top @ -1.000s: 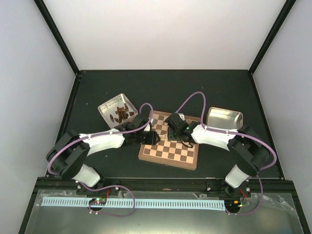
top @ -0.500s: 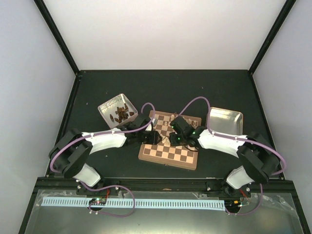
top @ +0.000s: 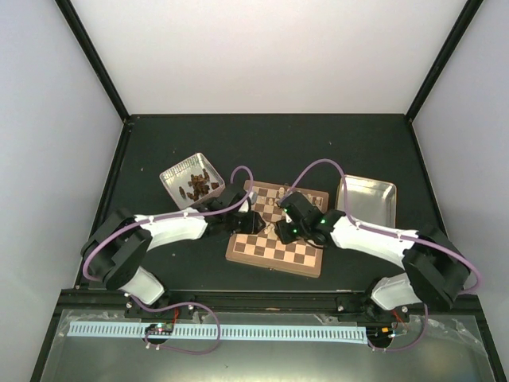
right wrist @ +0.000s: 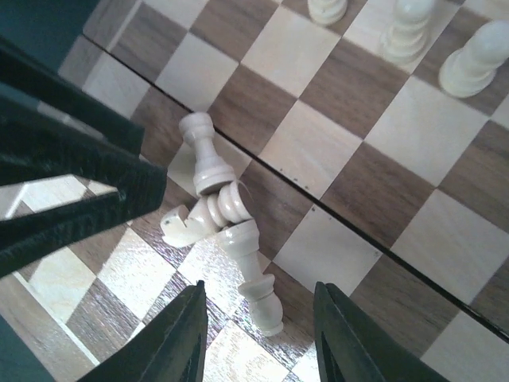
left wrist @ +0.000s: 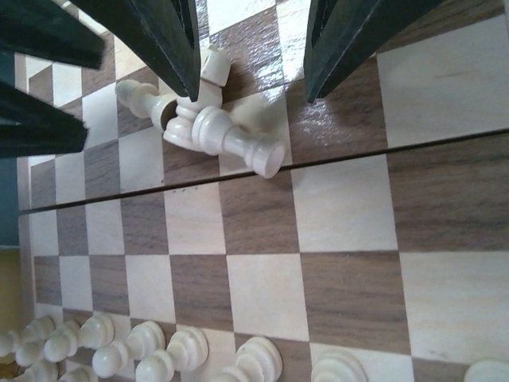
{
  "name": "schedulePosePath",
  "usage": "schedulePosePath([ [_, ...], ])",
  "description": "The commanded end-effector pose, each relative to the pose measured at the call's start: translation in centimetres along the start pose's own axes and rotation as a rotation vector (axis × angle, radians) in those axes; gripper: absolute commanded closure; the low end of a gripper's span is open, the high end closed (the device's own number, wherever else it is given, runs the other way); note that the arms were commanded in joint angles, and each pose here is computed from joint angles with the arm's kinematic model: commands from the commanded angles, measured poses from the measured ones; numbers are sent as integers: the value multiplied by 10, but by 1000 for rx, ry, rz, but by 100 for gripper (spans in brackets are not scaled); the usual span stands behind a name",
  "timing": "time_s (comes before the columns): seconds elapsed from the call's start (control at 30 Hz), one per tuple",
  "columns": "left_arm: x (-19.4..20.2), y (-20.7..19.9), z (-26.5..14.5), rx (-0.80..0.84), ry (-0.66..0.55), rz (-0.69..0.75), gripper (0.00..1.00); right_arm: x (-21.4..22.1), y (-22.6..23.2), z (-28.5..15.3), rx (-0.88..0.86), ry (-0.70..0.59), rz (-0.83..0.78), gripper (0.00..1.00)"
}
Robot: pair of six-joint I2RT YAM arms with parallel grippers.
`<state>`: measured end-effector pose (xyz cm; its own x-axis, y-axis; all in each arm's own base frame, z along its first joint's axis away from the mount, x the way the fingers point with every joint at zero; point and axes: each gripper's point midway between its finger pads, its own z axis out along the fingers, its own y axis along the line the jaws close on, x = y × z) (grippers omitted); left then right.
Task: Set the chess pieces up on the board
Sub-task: Pick up the chess piece from the chessboard.
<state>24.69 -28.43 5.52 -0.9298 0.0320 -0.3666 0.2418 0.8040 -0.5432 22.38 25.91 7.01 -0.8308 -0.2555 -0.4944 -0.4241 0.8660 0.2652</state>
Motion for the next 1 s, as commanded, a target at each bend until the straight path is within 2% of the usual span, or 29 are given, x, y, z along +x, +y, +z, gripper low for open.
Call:
schedulePosePath([
  [0.0,-18,-16,0,35,-45,-20,63,5,8,8,-16,32,-80,61],
  [0.23,-20,-17,4,44,-44,-63,68,15,8,28,5,94,-114,66],
  [0.47,-15,-24,7,84,-17,-63,70,21,8,30,10,103,-120,87],
  [0.77,6,-35,11,139,59,-1,70,16,16,27,-31,80,-94,92],
  [0.83,10,-31,14,114,69,3,70,16,18,27,-40,78,-97,93],
  [0.97,12,-10,20,-5,65,-11,77,18,20,24,-62,79,-110,95],
])
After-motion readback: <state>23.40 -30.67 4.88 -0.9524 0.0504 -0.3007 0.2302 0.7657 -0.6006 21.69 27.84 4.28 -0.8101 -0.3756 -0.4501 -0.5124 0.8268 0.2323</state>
